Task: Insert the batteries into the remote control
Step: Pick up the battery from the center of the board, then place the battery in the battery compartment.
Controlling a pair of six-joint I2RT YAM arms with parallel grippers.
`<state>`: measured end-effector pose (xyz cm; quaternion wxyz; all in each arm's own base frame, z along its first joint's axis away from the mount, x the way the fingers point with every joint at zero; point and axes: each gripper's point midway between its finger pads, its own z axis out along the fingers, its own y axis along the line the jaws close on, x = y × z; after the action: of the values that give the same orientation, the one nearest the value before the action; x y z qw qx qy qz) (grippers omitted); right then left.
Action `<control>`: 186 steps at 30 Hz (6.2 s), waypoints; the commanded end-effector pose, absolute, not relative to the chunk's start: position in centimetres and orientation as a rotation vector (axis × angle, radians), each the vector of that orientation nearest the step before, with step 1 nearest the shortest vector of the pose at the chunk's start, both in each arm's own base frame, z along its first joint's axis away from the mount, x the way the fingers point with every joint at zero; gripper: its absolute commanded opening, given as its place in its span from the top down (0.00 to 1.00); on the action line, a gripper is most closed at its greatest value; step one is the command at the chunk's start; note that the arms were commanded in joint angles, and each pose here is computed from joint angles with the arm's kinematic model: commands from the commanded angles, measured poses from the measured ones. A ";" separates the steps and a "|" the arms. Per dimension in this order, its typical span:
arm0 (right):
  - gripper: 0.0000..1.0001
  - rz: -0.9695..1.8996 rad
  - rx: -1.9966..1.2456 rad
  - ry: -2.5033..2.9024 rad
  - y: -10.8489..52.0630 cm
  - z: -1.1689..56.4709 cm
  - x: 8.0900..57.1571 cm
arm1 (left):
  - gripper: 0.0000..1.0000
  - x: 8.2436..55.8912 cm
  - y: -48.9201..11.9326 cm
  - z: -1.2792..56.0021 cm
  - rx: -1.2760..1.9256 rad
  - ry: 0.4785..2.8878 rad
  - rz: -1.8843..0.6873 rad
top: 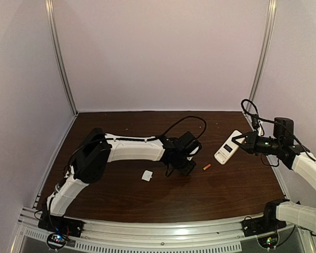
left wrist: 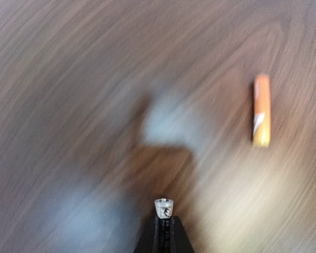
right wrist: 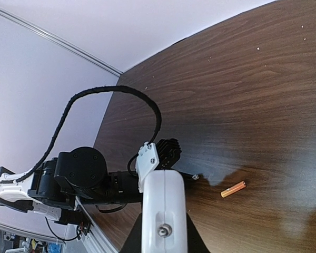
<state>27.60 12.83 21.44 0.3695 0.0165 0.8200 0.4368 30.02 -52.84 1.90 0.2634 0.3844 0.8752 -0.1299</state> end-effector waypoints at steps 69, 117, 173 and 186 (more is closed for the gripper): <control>1.00 2.012 -0.055 2.477 30.8 18.5 18.0 | 1.00 10.5 -48.0 17.9 1.705 1.179 -0.867; 1.00 2.122 -0.058 2.425 30.9 19.6 17.5 | 0.99 14.6 -44.6 12.3 1.827 1.315 -0.520; 1.00 2.272 -0.085 2.295 30.8 22.0 16.9 | 1.00 19.5 -41.3 4.1 1.980 1.504 0.047; 1.00 2.284 -0.113 2.280 30.6 22.3 16.4 | 1.00 20.3 -40.3 3.1 1.996 1.517 0.147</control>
<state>22.43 28.48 12.76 0.0177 0.1616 0.7845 0.5984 16.89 -46.94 11.95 0.4295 0.7369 0.5155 -0.0825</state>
